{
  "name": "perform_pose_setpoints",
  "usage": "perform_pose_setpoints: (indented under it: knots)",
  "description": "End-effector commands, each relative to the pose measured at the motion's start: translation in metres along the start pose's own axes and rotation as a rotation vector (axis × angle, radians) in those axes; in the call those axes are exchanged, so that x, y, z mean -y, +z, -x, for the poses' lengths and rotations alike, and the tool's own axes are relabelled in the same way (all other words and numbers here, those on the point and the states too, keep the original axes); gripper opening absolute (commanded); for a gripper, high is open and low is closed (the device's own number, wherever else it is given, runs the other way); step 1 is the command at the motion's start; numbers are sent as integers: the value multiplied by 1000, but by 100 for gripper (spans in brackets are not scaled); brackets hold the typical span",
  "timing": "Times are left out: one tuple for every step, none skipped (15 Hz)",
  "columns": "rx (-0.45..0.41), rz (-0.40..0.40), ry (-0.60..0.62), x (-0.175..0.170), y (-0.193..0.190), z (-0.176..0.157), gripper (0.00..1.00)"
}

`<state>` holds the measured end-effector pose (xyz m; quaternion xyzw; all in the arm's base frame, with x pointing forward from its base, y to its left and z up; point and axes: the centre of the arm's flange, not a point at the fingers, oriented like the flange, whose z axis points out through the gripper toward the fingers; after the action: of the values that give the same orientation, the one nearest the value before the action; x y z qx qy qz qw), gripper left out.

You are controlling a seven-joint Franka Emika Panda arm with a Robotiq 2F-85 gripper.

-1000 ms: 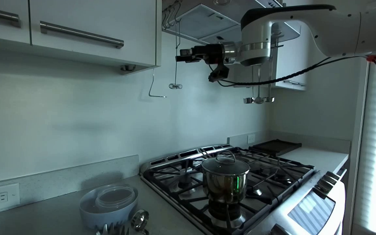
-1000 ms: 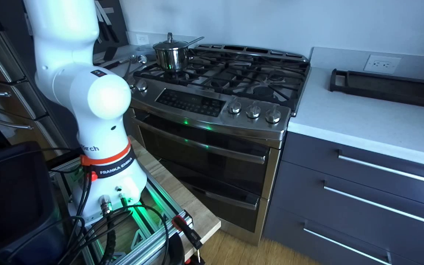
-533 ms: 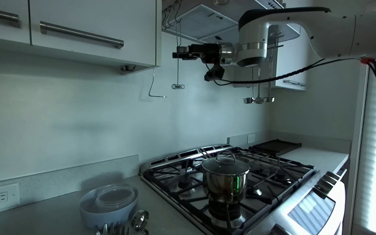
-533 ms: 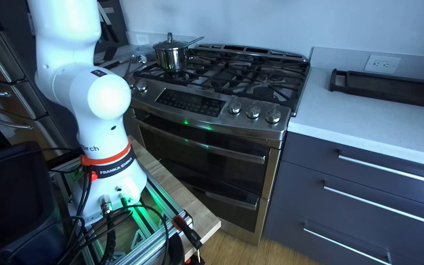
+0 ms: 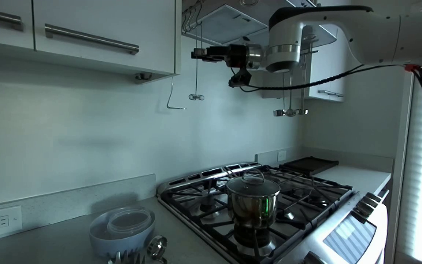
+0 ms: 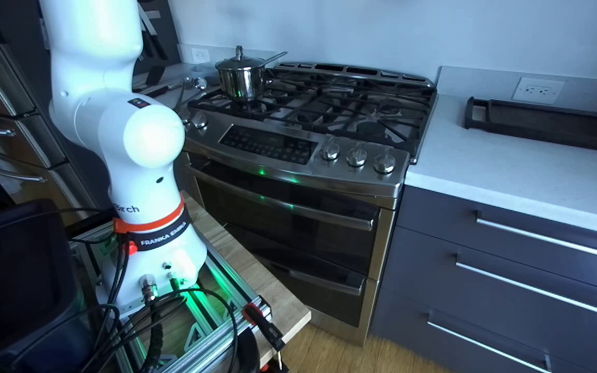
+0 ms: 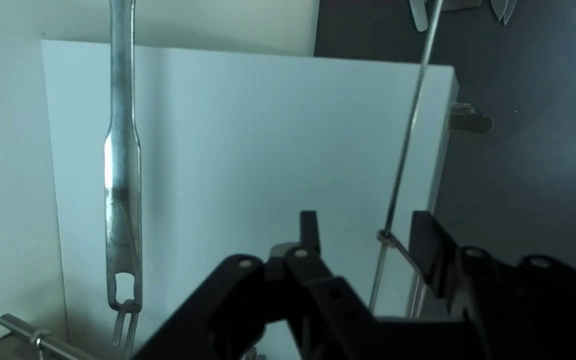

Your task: Take the whisk off of the hanger and place it on the stove

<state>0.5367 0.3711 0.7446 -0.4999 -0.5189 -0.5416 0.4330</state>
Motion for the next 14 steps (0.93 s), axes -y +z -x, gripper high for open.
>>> perform_pose_setpoints:
  knots:
    - [-25,-5,-17,-1,0,0,21]
    - [-25,-5,-17,-1,0,0,13]
    - [-25,-5,-16,-1,0,0,6]
    - [-25,-4,-17,-1,0,0,1]
    - [-25,-2,-18,-1,0,-1,0]
    - [-27,-1,-18,-1,0,-1,0]
    - [-27,1,-17,-1,0,-2,3]
    - [-29,2,-17,-1,1,-2,2]
    - [-31,5,-15,-1,1,-2,2]
    - [-34,7,-14,0,1,-3,2]
    - [-40,8,-12,1,2,-4,2]
    - [-48,14,-11,2,2,-6,2]
    - [-56,16,-7,3,3,-8,2]
    - [-68,23,-3,4,3,-10,2]
